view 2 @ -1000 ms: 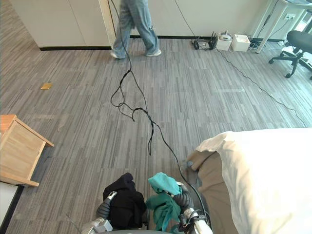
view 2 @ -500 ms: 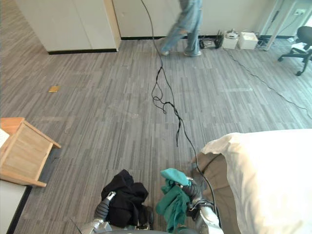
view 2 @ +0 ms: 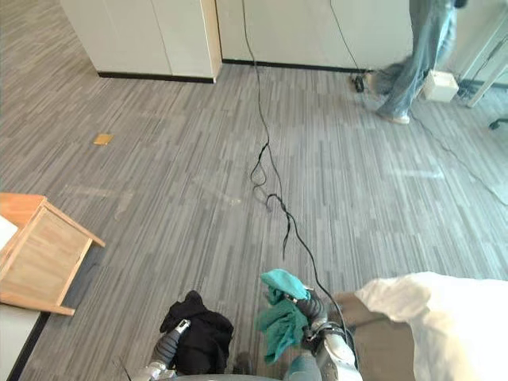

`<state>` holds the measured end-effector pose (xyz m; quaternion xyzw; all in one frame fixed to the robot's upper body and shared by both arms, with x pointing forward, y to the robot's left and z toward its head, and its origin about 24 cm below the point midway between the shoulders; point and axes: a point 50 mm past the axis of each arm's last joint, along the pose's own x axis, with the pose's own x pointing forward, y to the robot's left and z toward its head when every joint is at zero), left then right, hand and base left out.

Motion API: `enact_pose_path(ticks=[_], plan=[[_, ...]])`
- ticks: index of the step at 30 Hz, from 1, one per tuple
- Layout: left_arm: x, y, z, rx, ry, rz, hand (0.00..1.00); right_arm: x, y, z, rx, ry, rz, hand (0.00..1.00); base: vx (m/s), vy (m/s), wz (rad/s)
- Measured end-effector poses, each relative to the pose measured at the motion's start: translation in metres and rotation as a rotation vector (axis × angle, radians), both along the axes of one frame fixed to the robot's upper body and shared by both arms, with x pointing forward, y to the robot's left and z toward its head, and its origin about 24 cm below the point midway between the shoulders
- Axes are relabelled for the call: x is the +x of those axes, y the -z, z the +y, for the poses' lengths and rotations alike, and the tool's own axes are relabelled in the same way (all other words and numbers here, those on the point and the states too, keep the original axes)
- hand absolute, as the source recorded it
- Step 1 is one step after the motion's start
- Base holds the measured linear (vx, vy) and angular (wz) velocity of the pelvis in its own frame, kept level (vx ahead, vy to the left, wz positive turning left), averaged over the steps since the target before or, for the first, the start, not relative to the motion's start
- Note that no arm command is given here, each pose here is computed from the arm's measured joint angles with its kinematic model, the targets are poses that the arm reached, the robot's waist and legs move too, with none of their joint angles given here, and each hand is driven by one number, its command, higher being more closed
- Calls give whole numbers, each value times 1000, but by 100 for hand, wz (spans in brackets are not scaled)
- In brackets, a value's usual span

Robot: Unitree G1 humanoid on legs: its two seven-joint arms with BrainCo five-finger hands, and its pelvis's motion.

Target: Tidy the bed and pick cloth on bed and put in laundry

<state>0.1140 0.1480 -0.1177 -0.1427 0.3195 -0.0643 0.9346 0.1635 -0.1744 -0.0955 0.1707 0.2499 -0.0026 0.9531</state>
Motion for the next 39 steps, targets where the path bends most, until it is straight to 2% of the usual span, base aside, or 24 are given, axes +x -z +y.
enact_pose_path(ticks=[3,6,8,11,14,18,21,24,25,31,35,37,39], plan=[[8,-2,-3,-9,5,-19,100,-4,1,-1,-5,23,12,100,525,-273,91],[-1,2,1,3,-9,14,100,-1,0,-2,-4,27,1,100,556,-416,70],[-7,4,-6,-19,-43,36,100,11,-12,-4,-12,25,-60,100,561,-458,10],[-11,2,-14,-94,-187,9,100,48,-36,-5,-40,-78,-168,100,553,-418,-40],[-6,-4,-8,-123,-224,-44,100,58,-39,-7,-73,-127,-161,100,530,-249,-39],[-5,-10,-2,-156,-275,-87,100,57,-37,-5,-77,-162,-147,100,576,-290,29],[-5,-8,-3,-167,-261,-72,100,38,-24,-16,-103,-143,-71,100,554,-252,146],[-10,-1,-2,-152,-241,-10,100,17,-7,-23,-114,-90,30,100,647,-264,180],[-3,-5,8,-108,-201,-27,100,13,0,-23,-101,-51,65,100,558,-246,143],[2,1,13,-20,-249,54,100,10,-1,-16,-91,-24,44,100,618,-245,153],[9,-4,19,17,-256,28,100,8,-13,-8,-91,10,-48,100,512,-417,184],[9,-6,28,48,-262,16,100,9,-19,-17,-91,58,-104,100,391,-469,111],[-1,-11,48,112,-281,-12,100,6,-32,-36,-63,122,-246,100,398,-568,109]])
